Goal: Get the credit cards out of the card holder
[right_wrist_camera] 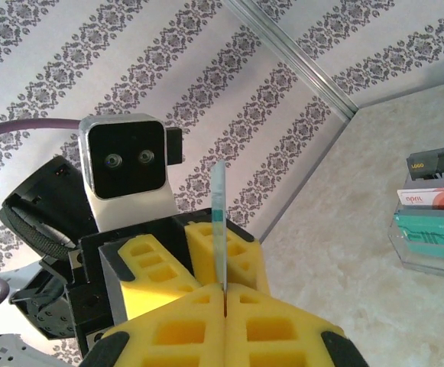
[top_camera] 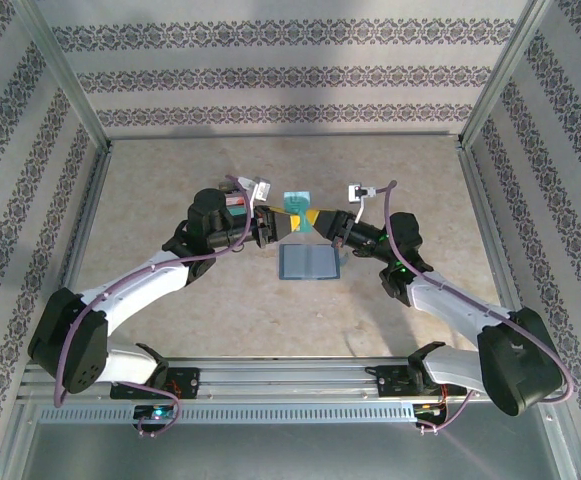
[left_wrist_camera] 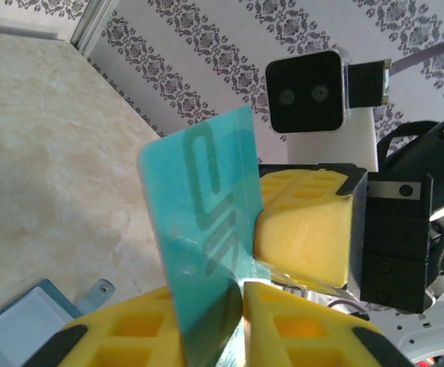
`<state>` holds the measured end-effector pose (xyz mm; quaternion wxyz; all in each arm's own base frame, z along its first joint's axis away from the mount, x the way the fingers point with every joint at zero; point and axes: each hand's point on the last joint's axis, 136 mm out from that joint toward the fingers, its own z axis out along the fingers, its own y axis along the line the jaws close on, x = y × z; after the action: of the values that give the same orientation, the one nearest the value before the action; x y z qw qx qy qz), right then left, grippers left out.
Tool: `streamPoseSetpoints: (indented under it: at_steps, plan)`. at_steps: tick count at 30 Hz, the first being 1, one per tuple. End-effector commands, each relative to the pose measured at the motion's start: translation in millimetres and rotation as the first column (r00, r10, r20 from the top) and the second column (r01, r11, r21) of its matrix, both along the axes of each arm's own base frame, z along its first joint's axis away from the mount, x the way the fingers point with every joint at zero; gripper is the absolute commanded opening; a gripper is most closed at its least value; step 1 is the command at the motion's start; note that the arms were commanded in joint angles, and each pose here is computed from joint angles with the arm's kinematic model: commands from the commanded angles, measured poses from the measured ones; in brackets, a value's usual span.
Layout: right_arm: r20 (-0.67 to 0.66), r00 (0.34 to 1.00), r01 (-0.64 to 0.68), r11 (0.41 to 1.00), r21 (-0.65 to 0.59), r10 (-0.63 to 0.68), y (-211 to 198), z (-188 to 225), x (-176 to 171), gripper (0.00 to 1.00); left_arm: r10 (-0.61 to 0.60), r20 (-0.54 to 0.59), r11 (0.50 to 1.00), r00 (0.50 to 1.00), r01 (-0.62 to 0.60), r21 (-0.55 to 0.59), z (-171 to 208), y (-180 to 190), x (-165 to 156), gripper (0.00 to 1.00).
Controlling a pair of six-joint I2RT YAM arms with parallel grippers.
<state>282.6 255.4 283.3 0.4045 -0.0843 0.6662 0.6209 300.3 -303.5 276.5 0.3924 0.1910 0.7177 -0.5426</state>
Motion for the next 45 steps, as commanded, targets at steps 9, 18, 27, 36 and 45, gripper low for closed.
streamPoseSetpoints:
  at_steps: [9, 18, 27, 36, 45]
  plan:
    - [0.033, 0.999, -0.025, 0.999, -0.021, 0.026, -3.2, -1.5, -5.1, 0.27, -0.066, 0.139, 0.995, 0.988, 0.055, 0.079, 18.0, 3.1, -19.1, 0.0]
    - [-0.027, 0.998, 0.045, 0.985, -0.167, -0.05, -25.8, -37.3, -9.6, 0.43, -0.175, 0.118, 0.88, 0.978, 0.101, 0.464, -21.8, 24.0, -29.9, 0.0]
    - [0.008, 0.988, 0.152, 0.958, -0.244, -0.155, -45.7, -41.7, -15.3, 0.54, -0.264, 0.077, 0.69, 0.961, 0.133, 0.711, -52.3, 49.7, -15.8, 0.0]
    - [-0.005, 0.972, 0.224, 0.933, -0.282, -0.235, -60.4, -50.7, -18.3, 0.77, -0.328, 0.128, 0.625, 0.936, 0.113, 0.773, -57.1, 64.4, 15.9, 0.0]
    - [-0.05, 0.938, 0.302, 0.877, -0.373, -0.344, -77.0, -69.0, -9.3, 0.98, -0.412, 0.116, 0.494, 0.904, 0.115, 0.862, -74.3, 98.6, 53.1, 0.0]
